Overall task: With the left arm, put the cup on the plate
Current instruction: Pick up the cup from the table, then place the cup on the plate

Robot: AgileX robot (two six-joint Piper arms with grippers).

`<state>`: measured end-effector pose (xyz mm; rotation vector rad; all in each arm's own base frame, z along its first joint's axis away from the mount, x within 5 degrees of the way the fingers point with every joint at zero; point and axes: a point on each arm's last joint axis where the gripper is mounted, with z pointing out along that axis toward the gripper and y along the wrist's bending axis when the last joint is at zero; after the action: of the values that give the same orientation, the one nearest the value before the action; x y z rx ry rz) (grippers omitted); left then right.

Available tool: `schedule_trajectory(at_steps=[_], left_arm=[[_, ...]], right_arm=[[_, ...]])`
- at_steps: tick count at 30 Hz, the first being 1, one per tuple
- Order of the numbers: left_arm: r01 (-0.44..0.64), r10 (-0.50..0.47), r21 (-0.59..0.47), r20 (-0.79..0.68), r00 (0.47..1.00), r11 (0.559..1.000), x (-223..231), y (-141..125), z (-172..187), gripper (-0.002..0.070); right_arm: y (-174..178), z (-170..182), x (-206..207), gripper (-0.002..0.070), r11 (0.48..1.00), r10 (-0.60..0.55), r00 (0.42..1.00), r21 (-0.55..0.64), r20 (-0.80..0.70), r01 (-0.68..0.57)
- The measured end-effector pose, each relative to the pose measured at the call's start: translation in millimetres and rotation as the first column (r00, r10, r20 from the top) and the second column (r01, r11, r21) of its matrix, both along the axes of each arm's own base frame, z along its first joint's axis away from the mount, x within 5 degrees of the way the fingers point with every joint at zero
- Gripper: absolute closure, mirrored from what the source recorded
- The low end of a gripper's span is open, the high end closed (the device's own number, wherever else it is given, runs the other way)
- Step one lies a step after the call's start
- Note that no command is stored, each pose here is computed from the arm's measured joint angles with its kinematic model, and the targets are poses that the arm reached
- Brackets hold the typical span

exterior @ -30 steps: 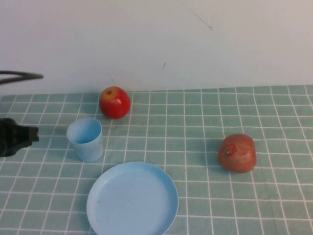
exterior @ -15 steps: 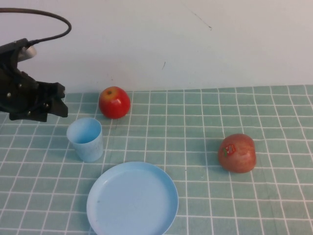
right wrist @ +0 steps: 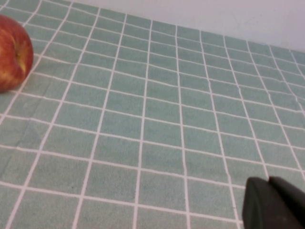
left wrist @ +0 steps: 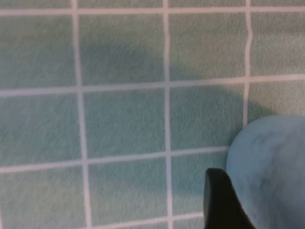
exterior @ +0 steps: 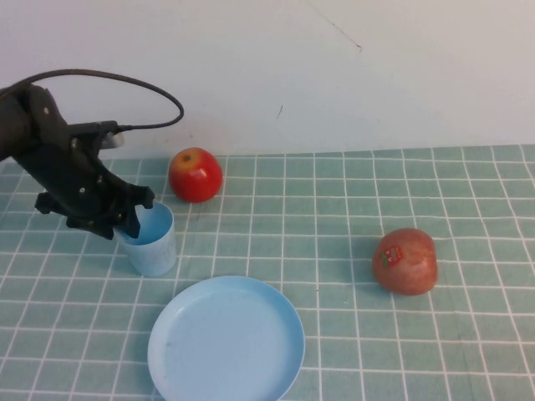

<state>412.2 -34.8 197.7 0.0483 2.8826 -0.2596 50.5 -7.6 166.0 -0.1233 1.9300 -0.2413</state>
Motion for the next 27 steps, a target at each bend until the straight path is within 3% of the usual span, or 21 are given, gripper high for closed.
schedule_trajectory(at_steps=[2,5,8,12,17,20,27], left_arm=[[0.011,-0.011,0.004,-0.004,1.000,1.000,4,-5,-7,0.0436],[0.028,-0.028,0.008,-0.021,0.999,1.000,4,-9,-12,0.0589],[0.047,-0.047,0.012,-0.044,0.998,0.999,4,-10,-7,0.0648],[0.132,-0.132,0.005,-0.013,0.991,0.991,6,-13,22,0.0657],[0.291,-0.287,-0.086,0.059,0.956,0.953,-14,-24,85,0.0657],[0.324,-0.315,-0.113,0.091,0.945,0.939,-32,-33,109,0.0657],[0.316,-0.315,-0.179,0.032,0.948,0.932,-82,-65,101,0.0657]], right_arm=[[0,0,0,0.0678,1.000,0.000,1.000,0.000,0.000,0.000],[0,0,0,0.0678,1.000,0.000,1.000,0.000,0.000,0.000],[0,0,0,0.0678,1.000,0.000,1.000,0.000,0.000,0.000],[0,0,0,0.0678,1.000,0.000,1.000,0.000,0.000,0.000],[0,0,0,0.0678,1.000,0.000,1.000,0.000,0.000,0.000],[0,0,0,0.0678,1.000,0.000,1.000,0.000,0.000,0.000],[0,0,0,0.0678,1.000,0.000,1.000,0.000,0.000,0.000]])
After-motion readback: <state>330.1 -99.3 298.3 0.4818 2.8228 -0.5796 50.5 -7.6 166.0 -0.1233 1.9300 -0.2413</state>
